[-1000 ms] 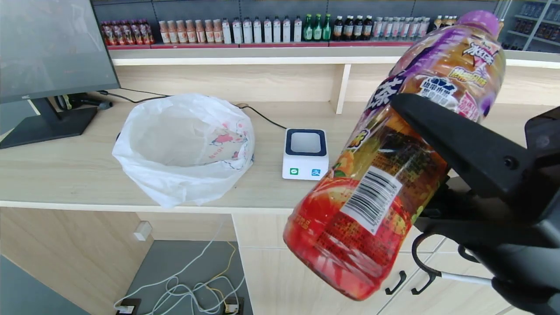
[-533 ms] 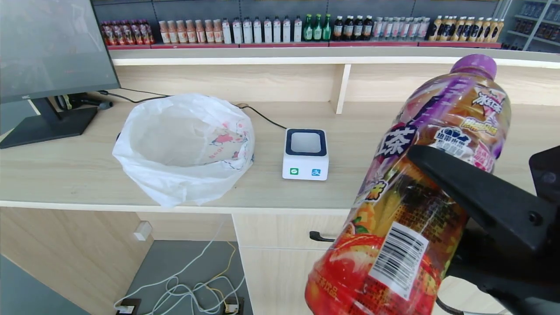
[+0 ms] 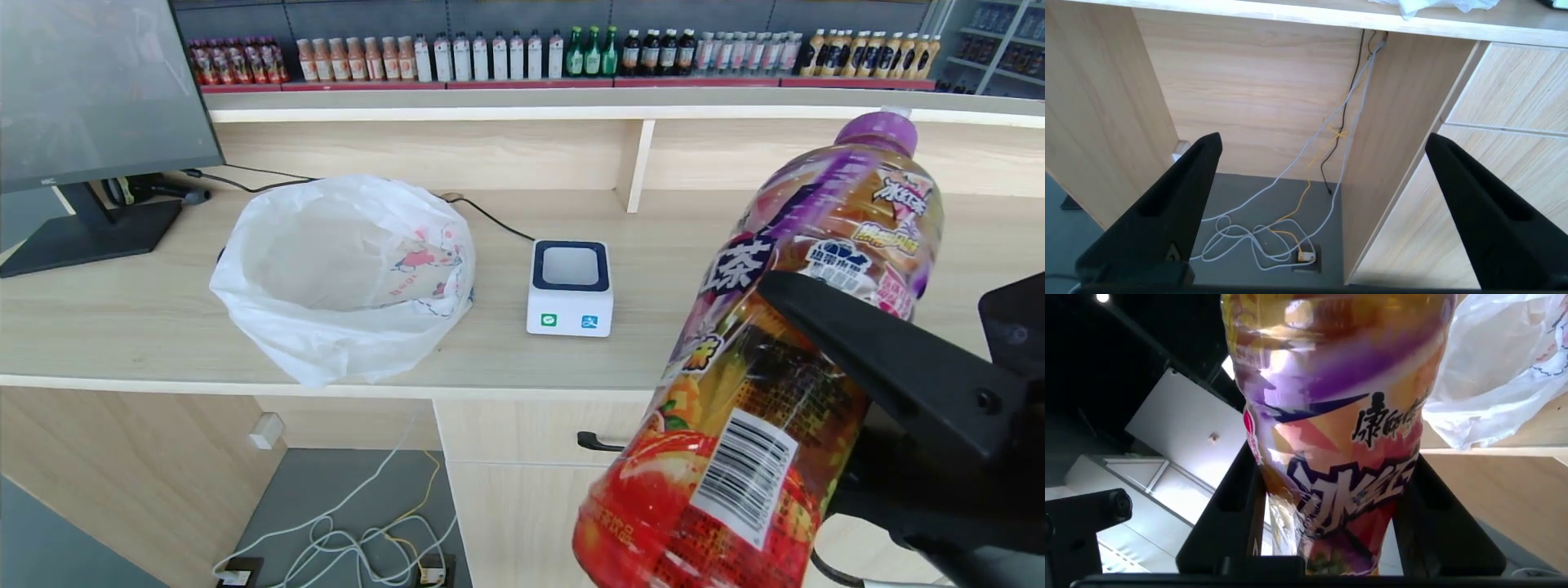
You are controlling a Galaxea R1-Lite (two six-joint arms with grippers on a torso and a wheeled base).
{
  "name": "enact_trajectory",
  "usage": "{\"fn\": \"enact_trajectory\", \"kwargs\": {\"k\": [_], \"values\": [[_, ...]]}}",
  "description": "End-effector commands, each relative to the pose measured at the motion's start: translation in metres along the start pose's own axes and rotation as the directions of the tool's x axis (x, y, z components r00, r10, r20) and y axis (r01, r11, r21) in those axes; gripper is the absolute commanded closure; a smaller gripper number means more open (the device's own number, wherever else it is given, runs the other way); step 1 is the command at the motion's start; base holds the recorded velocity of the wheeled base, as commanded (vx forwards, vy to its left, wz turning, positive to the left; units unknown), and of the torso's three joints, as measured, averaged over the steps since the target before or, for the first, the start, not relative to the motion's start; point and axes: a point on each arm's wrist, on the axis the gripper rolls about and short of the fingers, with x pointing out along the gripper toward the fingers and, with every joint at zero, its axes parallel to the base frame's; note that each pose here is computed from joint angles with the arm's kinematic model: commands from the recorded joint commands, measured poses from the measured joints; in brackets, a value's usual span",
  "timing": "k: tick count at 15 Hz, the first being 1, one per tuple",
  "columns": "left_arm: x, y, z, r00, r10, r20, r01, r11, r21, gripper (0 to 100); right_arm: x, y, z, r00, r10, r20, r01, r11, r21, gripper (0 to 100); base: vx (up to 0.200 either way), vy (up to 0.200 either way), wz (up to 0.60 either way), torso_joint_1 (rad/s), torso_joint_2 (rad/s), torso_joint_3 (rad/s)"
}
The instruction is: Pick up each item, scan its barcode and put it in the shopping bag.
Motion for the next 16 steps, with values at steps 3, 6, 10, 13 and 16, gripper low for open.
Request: {"fn": "enact_trajectory", "kwargs": {"k": [3,6,10,13,16], "values": [[0.000,0.000,0.000,1.000,0.000,0.001,0.000,1.000,0.000,0,0.009,-0.023,0.005,0.996,-0.079,0.028,0.078,0.996,0.032,100,0.000,0.000,0.00,0.000,0.00,0.000],[0.000,0.000,0.000,1.000,0.000,0.001,0.000,1.000,0.000,0,0.010,-0.032,0.001,0.994,-0.109,0.016,0.108,0.993,0.055,100,0.000,0.000,0.00,0.000,0.00,0.000],[0.000,0.000,0.000,1.000,0.000,0.000,0.000,1.000,0.000,0,0.012,-0.032,0.001,0.994,-0.105,0.017,0.103,0.993,0.057,100,0.000,0.000,0.00,0.000,0.00,0.000],[0.000,0.000,0.000,1.000,0.000,0.001,0.000,1.000,0.000,0,0.013,-0.030,0.002,0.995,-0.096,0.021,0.095,0.994,0.053,100,0.000,0.000,0.00,0.000,0.00,0.000],[0.000,0.000,0.000,1.000,0.000,0.001,0.000,1.000,0.000,0,0.012,-0.028,0.003,0.996,-0.089,0.024,0.088,0.995,0.041,100,0.000,0.000,0.00,0.000,0.00,0.000]]}}
